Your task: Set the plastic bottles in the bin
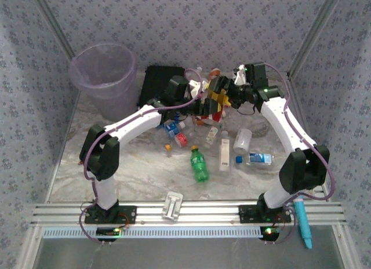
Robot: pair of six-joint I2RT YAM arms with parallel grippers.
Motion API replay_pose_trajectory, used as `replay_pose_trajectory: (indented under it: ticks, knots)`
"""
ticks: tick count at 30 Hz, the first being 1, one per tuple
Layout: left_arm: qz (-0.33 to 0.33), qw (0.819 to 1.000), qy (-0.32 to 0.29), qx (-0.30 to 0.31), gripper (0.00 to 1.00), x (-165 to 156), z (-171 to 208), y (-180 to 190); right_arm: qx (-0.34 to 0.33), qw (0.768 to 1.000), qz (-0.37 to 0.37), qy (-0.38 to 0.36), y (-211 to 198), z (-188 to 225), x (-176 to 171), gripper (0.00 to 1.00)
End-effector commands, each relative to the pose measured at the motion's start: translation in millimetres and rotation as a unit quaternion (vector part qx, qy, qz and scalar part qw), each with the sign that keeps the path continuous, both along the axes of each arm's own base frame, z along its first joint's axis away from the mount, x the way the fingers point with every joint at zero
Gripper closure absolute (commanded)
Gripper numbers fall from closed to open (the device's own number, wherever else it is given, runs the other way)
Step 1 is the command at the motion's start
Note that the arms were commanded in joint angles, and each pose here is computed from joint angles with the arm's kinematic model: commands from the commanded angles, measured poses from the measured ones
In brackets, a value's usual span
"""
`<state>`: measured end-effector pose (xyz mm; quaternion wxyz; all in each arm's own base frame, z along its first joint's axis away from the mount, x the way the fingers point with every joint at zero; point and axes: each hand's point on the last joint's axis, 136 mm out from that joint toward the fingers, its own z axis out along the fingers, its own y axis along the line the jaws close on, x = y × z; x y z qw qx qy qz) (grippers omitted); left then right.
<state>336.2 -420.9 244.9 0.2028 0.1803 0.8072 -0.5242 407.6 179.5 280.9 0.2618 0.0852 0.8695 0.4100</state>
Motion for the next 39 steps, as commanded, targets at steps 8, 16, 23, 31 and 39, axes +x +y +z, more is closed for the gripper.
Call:
replay_pose_trajectory:
  ticks: [8, 16, 23, 31, 39]
  knots:
    - [0.044, 0.988, -0.135, 0.064, 0.51, 29.8, 102.5, 76.0, -0.125, 0.985, -0.116, -0.013, -102.9, 10.7, -19.8, 0.00]
    - [0.174, 0.960, -0.202, 0.089, 0.75, 88.4, 179.3, 173.8, -0.174, 0.976, -0.122, 0.044, -125.6, -39.1, -46.7, 0.00]
    - [0.323, 0.902, -0.253, 0.137, 0.86, 129.8, 221.2, 276.9, -0.197, 0.973, -0.110, 0.057, -131.0, -59.4, -62.0, 0.01]
    - [0.449, 0.836, -0.202, 0.241, 0.98, 171.9, 194.6, 395.1, -0.208, 0.970, -0.103, 0.068, -134.3, -71.6, -70.9, 0.03]
    - [0.453, 0.829, -0.129, 0.301, 1.00, 203.6, 124.1, 435.8, -0.220, 0.966, -0.111, 0.082, -142.5, -80.5, -80.2, 0.03]
